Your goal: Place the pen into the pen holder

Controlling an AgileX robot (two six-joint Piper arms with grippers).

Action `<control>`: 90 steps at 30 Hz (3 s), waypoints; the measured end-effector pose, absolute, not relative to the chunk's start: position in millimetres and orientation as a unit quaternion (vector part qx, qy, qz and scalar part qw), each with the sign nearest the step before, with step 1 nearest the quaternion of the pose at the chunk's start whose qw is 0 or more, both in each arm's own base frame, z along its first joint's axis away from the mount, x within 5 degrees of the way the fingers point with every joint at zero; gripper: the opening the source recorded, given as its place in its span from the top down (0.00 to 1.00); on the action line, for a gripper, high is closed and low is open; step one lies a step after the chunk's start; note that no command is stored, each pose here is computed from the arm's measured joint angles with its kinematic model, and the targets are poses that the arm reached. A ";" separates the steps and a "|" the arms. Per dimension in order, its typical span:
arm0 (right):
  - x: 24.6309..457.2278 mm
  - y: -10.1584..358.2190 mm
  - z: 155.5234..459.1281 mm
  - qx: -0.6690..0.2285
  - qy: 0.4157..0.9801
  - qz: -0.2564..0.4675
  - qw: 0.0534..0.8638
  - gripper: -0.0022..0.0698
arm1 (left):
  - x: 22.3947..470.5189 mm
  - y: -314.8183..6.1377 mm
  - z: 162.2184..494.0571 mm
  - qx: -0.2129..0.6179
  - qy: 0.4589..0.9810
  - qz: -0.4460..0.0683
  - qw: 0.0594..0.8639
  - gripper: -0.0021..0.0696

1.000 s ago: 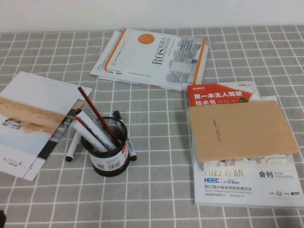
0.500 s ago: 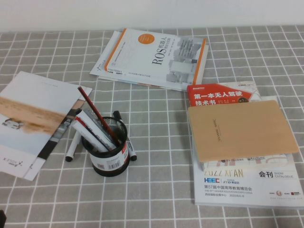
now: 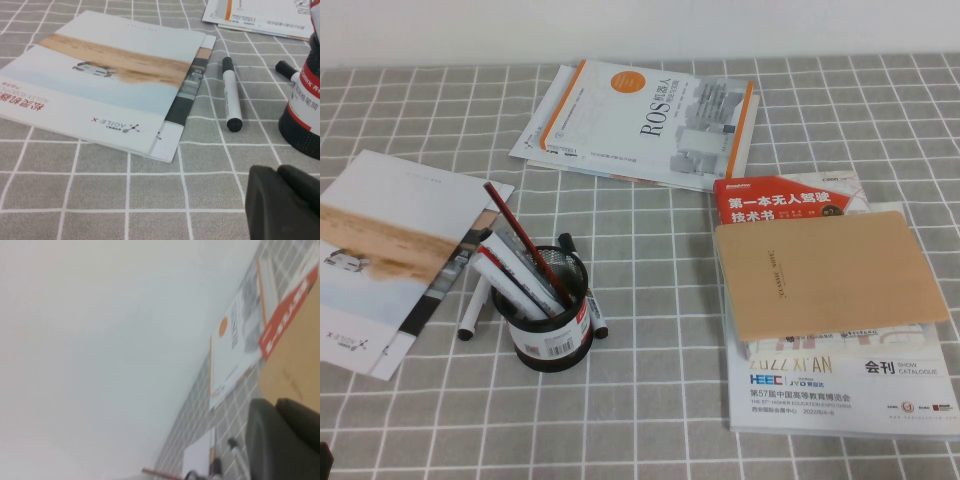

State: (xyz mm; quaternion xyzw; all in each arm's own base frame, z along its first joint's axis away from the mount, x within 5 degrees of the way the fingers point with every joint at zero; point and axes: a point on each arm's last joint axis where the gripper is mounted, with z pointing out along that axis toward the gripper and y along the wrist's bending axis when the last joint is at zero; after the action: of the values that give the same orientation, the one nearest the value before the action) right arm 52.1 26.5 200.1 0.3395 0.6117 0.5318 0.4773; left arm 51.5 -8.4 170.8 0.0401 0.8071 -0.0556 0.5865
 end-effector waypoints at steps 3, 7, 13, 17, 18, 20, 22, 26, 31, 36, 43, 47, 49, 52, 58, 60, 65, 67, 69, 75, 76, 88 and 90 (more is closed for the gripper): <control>52.7 24.7 200.4 0.329 0.616 0.516 0.497 0.99 | 51.5 -8.4 170.8 0.040 0.807 -0.056 0.586 0.97; 52.3 25.9 200.1 0.295 0.634 0.493 0.518 0.99 | 51.5 -8.4 170.8 0.040 0.807 -0.056 0.586 0.97; 51.1 29.2 199.4 0.212 0.669 0.443 0.557 0.99 | 51.5 -8.4 170.8 0.040 0.807 -0.056 0.586 0.97; 50.7 30.3 199.1 0.175 0.681 0.419 0.574 0.99 | 51.5 -8.4 170.8 0.040 0.807 -0.056 0.586 0.97; 50.7 30.3 199.1 0.169 0.683 0.414 0.578 0.99 | 51.5 -8.4 170.8 0.040 0.807 -0.056 0.586 0.97; 50.6 30.3 199.7 0.151 0.686 0.398 0.589 0.99 | 51.5 -8.4 170.8 0.040 0.807 -0.056 0.586 0.97; 49.5 29.8 209.0 0.119 0.683 0.374 0.616 0.99 | 51.5 -8.4 170.8 0.040 0.807 -0.056 0.586 0.97; 44.7 24.0 253.6 0.061 0.646 0.304 0.698 0.99 | 51.5 -8.4 170.8 0.040 0.807 -0.056 0.586 0.97; 62.8 22.1 316.7 0.004 0.647 0.211 0.733 0.99 | 51.5 -8.4 170.8 0.040 0.807 -0.056 0.586 0.97; 107.6 39.6 378.8 -0.090 0.673 0.208 0.704 0.99 | 51.5 -8.4 170.8 0.040 0.807 -0.056 0.586 0.97; 183.8 65.5 425.8 -0.194 0.741 0.246 0.594 0.99 | 51.5 -8.4 170.8 0.040 0.807 -0.056 0.586 0.97; 228.3 73.2 430.7 -0.207 0.802 0.227 0.512 0.99 | 51.5 -8.4 170.8 0.040 0.807 -0.056 0.586 0.97; 250.1 79.0 427.0 -0.213 0.832 0.203 0.471 0.99 | 51.5 -8.4 170.8 0.040 0.807 -0.056 0.586 0.97; 276.8 90.6 423.2 -0.224 0.867 0.151 0.419 0.99 | 51.5 -8.4 170.8 0.040 0.807 -0.056 0.586 0.97; 328.7 122.5 398.7 -0.256 0.914 0.045 0.313 0.99 | 51.5 -8.4 170.8 0.040 0.807 -0.056 0.586 0.97; 346.1 132.8 389.1 -0.258 0.923 0.013 0.284 0.99 | 51.5 -8.4 170.8 0.040 0.807 -0.056 0.586 0.97; 375.2 161.9 367.2 -0.252 0.932 -0.007 0.260 0.99 | 51.5 -8.4 170.8 0.040 0.807 -0.056 0.586 0.97; 380.4 176.2 358.7 -0.263 0.930 -0.006 0.255 0.99 | 51.5 -8.4 170.8 0.040 0.807 -0.056 0.586 0.97; 383.1 193.6 351.1 -0.277 0.927 -0.002 0.251 0.99 | 51.5 -8.4 170.8 0.040 0.807 -0.056 0.586 0.97; 387.1 242.3 331.2 -0.315 0.915 0.015 0.251 0.99 | 51.5 -8.4 170.8 0.040 0.807 -0.056 0.586 0.97; 388.1 247.5 328.7 -0.319 0.914 0.018 0.252 0.99 | 51.5 -8.4 170.8 0.040 0.807 -0.056 0.586 0.97; 413.1 293.9 299.3 -0.316 0.889 0.098 0.318 0.99 | 51.5 -8.4 170.8 0.040 0.807 -0.056 0.586 0.97; 416.7 299.1 296.9 -0.312 0.882 0.113 0.335 0.99 | 51.5 -8.4 170.8 0.040 0.807 -0.056 0.586 0.97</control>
State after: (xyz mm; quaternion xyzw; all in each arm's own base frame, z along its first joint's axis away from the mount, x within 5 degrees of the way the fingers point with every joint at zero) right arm 416.7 299.1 296.9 -0.3117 0.8822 0.1129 0.3346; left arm 51.5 -8.4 170.8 0.0401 0.8071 -0.0556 0.5865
